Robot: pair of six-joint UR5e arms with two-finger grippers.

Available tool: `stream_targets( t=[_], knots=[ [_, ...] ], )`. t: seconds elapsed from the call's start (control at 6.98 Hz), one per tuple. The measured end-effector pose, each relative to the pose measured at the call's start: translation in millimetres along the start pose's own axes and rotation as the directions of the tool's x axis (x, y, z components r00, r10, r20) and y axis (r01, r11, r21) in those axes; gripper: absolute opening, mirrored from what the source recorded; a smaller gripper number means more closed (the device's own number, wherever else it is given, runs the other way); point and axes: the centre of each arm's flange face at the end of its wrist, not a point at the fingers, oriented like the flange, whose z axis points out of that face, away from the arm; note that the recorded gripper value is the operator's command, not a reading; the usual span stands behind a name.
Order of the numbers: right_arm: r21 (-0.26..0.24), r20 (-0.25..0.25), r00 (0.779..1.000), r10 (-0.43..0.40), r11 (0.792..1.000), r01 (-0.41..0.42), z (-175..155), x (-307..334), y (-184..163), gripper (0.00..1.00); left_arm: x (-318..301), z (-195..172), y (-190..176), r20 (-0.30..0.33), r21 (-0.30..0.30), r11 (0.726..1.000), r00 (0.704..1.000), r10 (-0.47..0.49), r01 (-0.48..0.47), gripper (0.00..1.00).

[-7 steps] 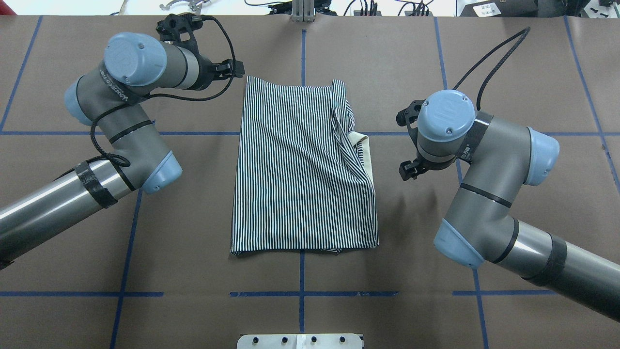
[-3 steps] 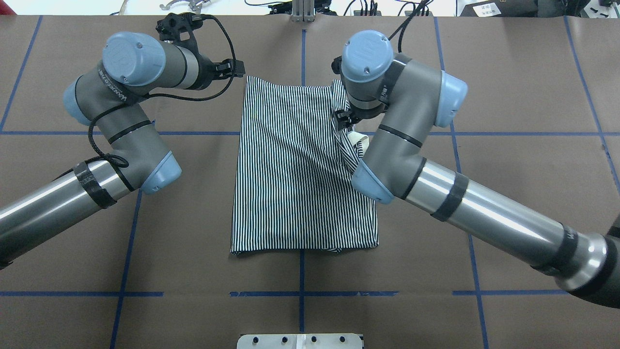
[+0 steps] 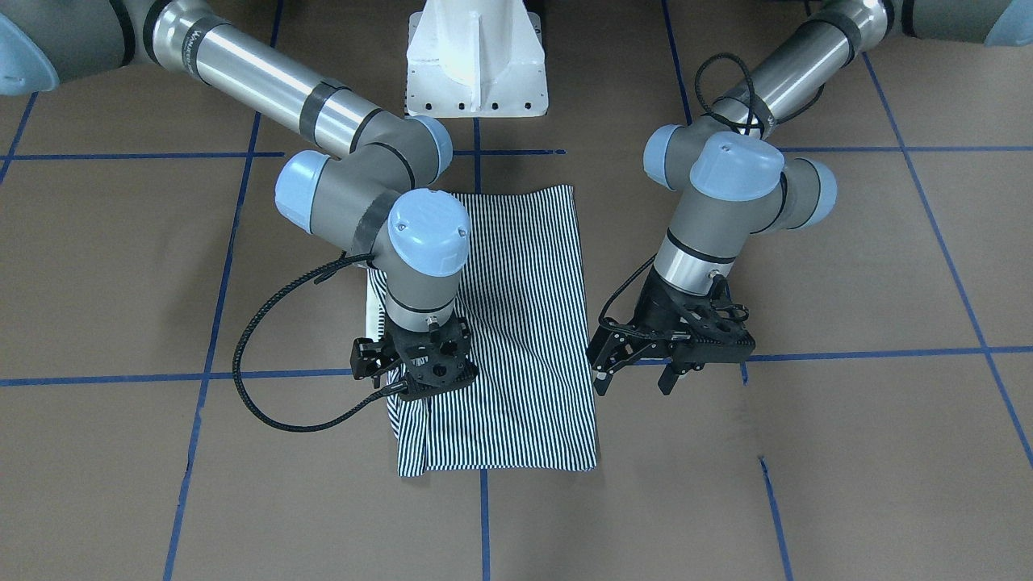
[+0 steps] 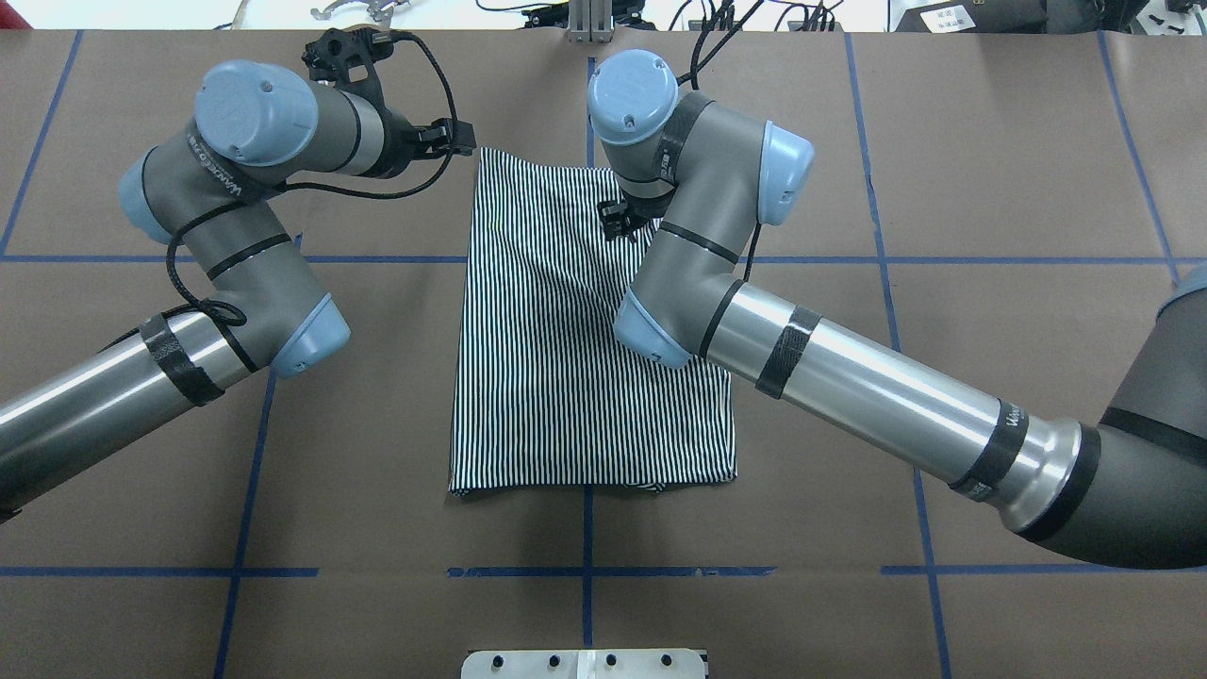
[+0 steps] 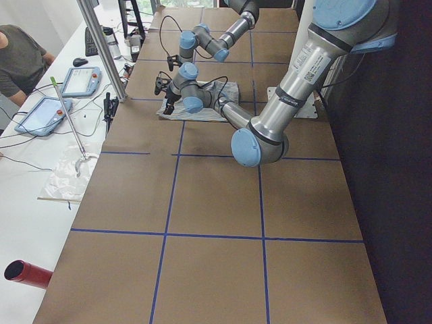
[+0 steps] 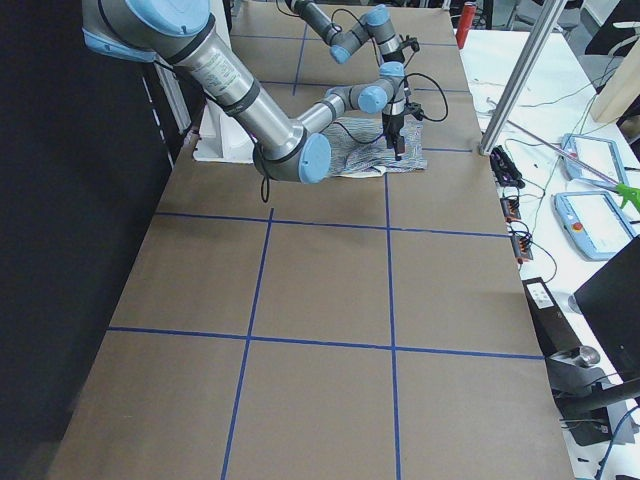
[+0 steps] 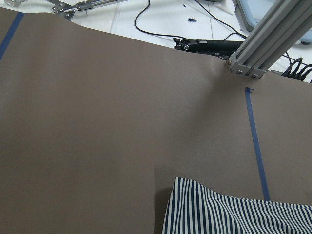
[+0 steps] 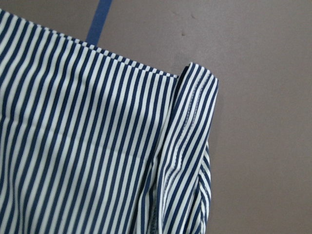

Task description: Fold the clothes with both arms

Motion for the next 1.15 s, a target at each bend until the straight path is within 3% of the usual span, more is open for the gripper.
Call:
stream_targets(
  t=[0.43,1.15],
  knots=[
    [-0.035,-0.016,1.0,-0.023,0.999,0.023,23,-6,18,1.0,-2,0,1,-0.003,-0.013,1.0,1.0,0.006,-0.006,1.0],
    [-0.045,-0.034,0.999,-0.027,0.999,0.026,36,17,18,1.0,-1,0,0,-0.003,-0.013,1.0,1.0,0.017,-0.017,1.0]
  ],
)
